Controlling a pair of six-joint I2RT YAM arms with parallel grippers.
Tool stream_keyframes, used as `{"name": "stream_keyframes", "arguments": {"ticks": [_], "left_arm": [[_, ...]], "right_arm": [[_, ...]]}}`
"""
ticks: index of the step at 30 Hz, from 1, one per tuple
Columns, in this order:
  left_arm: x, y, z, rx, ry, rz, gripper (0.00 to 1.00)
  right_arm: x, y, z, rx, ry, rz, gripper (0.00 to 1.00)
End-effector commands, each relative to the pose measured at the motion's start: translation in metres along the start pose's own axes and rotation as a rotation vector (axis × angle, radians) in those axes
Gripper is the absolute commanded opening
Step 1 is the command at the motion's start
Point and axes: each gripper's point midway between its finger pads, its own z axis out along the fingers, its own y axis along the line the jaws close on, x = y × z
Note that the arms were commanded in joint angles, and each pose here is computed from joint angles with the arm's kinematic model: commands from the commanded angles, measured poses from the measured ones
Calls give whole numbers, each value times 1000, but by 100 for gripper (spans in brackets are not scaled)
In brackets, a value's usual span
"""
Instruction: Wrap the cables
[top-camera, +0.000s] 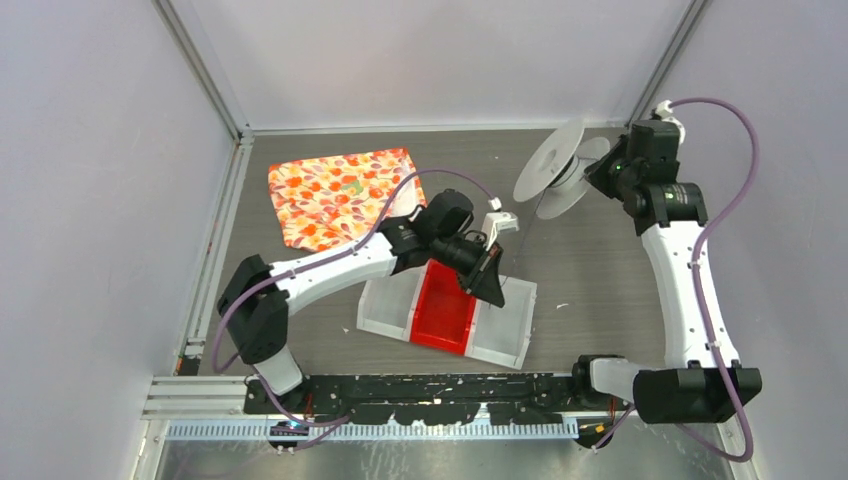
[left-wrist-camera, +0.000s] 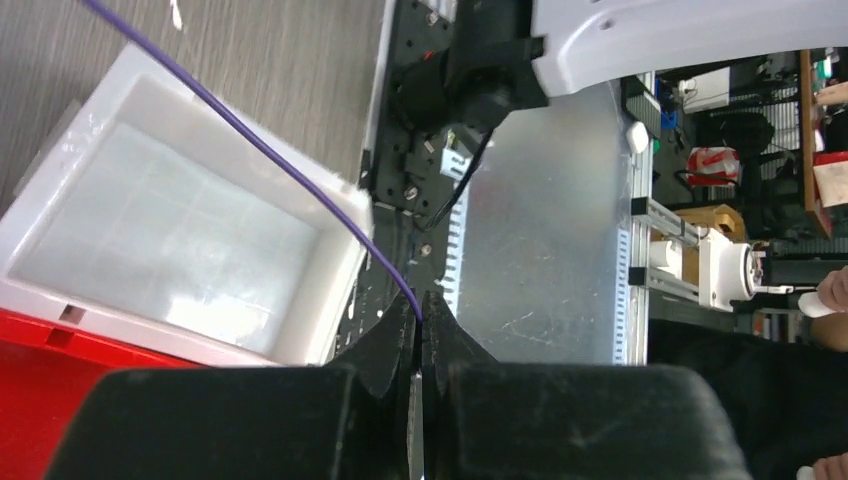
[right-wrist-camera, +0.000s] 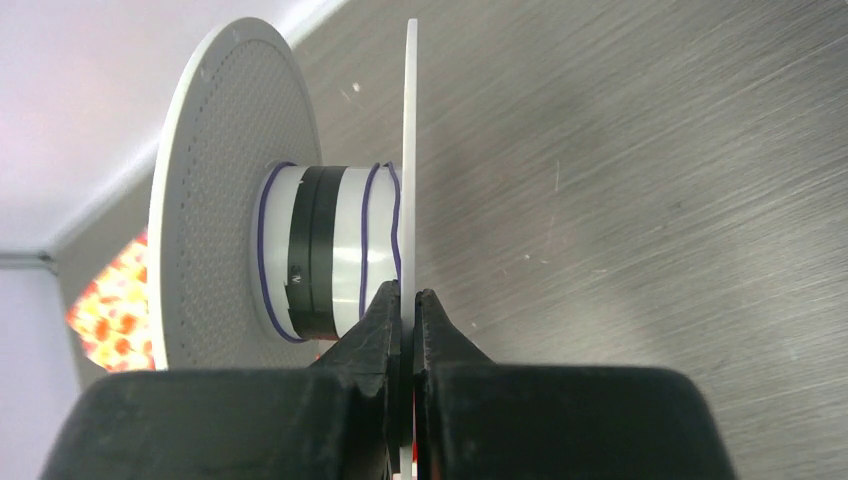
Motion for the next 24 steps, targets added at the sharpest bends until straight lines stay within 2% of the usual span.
{"name": "stream_keyframes", "arguments": {"ticks": [1, 10, 15, 24], "left_arm": [[-38, -61, -42, 23, -59, 174, 0], [-87, -89, -70, -12, -59, 436, 0], [-108, -89, -82, -19, -41, 550, 0], [-130, -87, -118, -45, -102, 689, 0]], "right_arm": [[-1, 15, 6, -10, -32, -152, 1], [62, 49, -24, -212, 182, -455, 0], [78, 64, -62, -397, 275, -556, 1], [100, 81, -142, -688, 424, -677, 1]]}}
